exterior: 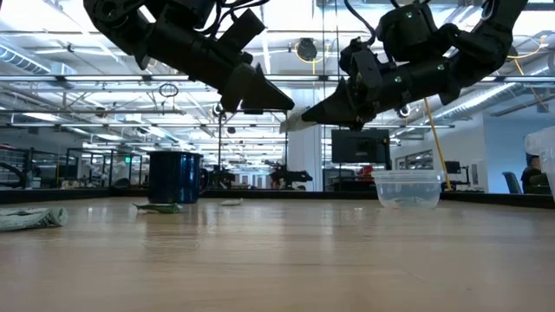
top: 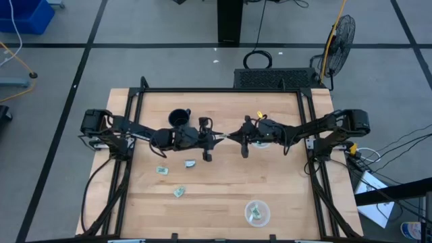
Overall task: Pick and place Stevia / Truvia into bins
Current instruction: Put the light green stevia packet into the bottom transparent container
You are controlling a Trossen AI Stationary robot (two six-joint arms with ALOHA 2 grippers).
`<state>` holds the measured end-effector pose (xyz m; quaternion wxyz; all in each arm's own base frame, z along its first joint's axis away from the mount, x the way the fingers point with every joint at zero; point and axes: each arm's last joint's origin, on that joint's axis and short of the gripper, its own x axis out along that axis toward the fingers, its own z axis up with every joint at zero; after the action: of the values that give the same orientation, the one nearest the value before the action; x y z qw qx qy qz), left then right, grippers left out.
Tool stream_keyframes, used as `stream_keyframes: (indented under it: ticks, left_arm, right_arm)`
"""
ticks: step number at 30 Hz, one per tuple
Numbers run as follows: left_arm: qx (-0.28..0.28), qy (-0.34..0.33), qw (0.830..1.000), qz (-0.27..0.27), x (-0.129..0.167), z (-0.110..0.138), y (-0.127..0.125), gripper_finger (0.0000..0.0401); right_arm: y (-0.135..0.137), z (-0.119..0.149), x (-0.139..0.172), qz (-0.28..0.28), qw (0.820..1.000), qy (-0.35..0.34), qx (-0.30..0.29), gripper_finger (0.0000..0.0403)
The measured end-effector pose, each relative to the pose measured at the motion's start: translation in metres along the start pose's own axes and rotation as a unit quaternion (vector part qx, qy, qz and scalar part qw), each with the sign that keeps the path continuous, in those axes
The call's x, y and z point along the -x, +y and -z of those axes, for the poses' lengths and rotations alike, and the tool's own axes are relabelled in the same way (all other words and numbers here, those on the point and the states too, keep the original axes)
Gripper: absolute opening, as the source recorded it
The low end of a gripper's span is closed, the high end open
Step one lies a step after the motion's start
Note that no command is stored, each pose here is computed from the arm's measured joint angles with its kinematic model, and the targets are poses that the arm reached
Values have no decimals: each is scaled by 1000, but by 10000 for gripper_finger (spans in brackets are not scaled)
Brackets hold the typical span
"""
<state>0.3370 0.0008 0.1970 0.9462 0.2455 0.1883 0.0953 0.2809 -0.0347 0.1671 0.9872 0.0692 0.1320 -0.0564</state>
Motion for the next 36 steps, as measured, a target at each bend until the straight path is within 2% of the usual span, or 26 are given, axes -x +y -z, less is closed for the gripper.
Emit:
stream_keyframes:
  ticks: [4, 9, 12, 14, 17, 19, 23, 26, 30, 32, 36]
  left_arm:
    - [17, 3, 1000, -5, 1, -1, -3, 147]
    - [-20, 64, 994, -82, 5, 1, -9, 167]
    - [-37, 90, 989, -115, 8, 2, -12, 167]
    - [-40, 95, 988, -114, 9, 2, -15, 168]
    - [-39, 92, 989, -113, 12, -1, -20, 168]
    - [-32, 91, 987, -125, 18, -6, -19, 168]
    - [-17, 78, 986, -149, 34, -20, -16, 168]
    - [1, 55, 984, -170, 50, -34, -8, 168]
    - [28, 36, 976, -213, 72, -49, 6, 168]
    - [43, 33, 968, -243, 84, -55, 15, 168]
    - [71, 19, 958, -277, 100, -61, 32, 168]
  right_arm:
    - [9, -2, 5, -14, 1000, 16, 1, 1]
    - [29, 1, 34, -35, 991, 128, -3, 1]
    - [49, -1, 59, -70, 983, 171, -5, 1]
    - [60, -5, 74, -129, 975, 183, -3, 1]
    - [77, -11, 92, -257, 948, 187, 4, 1]
    - [89, -11, 98, -297, 937, 186, 11, 0]
    - [109, 3, 98, -287, 935, 206, 42, 0]
    - [123, 17, 94, -295, 925, 233, 54, 0]
    - [136, 33, 90, -285, 915, 284, 10, 0]
    - [144, 37, 90, -280, 918, 281, -4, 0]
    - [166, 31, 92, -292, 922, 253, 8, 0]
